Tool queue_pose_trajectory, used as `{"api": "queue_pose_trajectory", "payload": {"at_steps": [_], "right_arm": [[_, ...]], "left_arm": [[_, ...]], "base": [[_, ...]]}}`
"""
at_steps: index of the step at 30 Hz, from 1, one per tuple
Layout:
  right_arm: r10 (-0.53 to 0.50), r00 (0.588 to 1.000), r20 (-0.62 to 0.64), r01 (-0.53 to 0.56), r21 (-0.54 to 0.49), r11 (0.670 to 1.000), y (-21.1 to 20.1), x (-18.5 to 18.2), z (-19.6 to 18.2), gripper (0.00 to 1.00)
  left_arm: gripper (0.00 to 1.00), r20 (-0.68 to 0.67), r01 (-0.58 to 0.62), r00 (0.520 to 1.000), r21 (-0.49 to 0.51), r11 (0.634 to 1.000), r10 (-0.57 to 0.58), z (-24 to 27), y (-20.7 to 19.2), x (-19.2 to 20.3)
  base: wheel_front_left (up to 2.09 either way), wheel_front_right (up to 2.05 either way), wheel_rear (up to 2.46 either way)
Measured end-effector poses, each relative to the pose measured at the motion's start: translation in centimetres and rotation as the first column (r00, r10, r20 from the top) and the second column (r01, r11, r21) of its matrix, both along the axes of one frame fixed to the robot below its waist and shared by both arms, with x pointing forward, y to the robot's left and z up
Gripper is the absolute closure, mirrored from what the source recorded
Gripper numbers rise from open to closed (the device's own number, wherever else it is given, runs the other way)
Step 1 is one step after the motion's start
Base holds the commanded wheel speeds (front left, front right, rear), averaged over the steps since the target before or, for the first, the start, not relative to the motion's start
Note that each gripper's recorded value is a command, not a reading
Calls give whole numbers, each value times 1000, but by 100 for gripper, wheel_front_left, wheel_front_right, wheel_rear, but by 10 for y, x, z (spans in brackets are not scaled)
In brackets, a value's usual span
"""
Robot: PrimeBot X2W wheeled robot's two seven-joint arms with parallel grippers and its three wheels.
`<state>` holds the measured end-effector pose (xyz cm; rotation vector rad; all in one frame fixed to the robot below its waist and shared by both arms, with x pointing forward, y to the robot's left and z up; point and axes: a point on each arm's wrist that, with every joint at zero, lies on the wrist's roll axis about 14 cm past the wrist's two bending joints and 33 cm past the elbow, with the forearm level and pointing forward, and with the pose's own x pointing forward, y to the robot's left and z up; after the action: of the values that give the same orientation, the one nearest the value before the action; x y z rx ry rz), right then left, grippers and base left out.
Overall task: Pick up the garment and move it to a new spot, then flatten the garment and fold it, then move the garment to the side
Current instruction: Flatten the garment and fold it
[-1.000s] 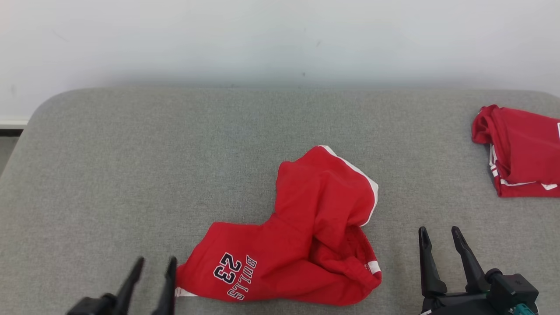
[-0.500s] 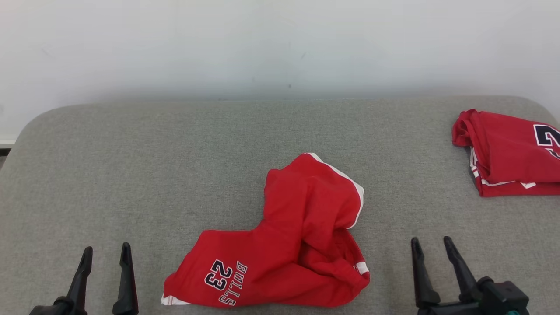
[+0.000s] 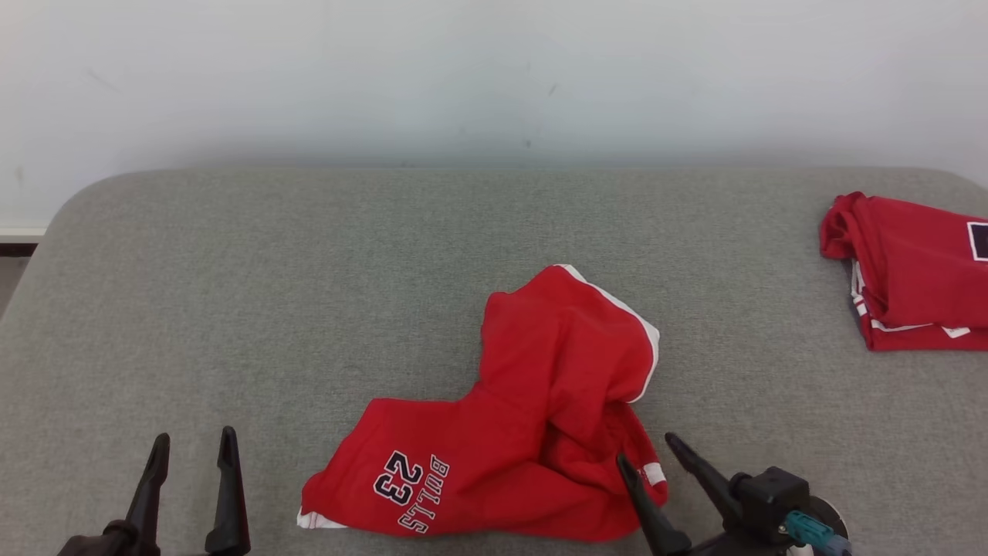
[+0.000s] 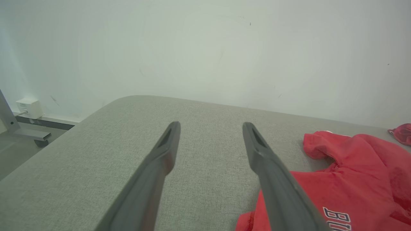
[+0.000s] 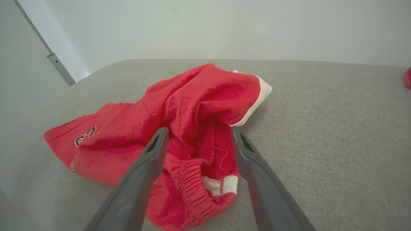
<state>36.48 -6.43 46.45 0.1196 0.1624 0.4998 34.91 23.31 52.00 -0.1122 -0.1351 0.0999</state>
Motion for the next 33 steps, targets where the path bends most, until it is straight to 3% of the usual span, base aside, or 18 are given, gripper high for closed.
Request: {"api": "queue_pose_trajectory", "payload": {"at_steps": [5,6,8,9,14,20,27,33], "right_arm": [[84,987,-139,-90,-42,995,13,-11,-25,0],[96,981,-169,-106,-50,993,14,-13,-31,42],[109,970,-216,-124,-57,991,16,-16,-39,86],[112,968,-225,-128,-57,990,16,-17,-41,100],[123,972,-200,-128,-11,992,21,-14,-31,100],[90,980,-178,-70,118,991,16,-18,-10,100],[71,972,-222,-2,296,955,9,-42,9,100],[49,981,-188,14,320,947,2,-40,25,100]], "left_arm": [[0,-9,-18,1000,-4,1000,18,-3,5,-4],[0,-11,-22,1000,-5,1000,22,-4,7,-5],[0,-18,-34,999,-7,999,34,-6,10,-7],[0,-21,-38,999,-8,999,38,-7,10,-8],[0,-24,-42,999,-13,999,42,-9,12,-8],[0,-22,-34,999,-16,999,34,-8,9,-9],[0,-21,-19,1000,-18,1000,19,-8,4,-7],[0,-29,-9,1000,-20,1000,9,-11,1,-4]], "base": [[0,0,0],[0,0,0],[0,0,0],[0,0,0],[0,0,0],[0,0,0],[0,0,0],[0,0,0]]}}
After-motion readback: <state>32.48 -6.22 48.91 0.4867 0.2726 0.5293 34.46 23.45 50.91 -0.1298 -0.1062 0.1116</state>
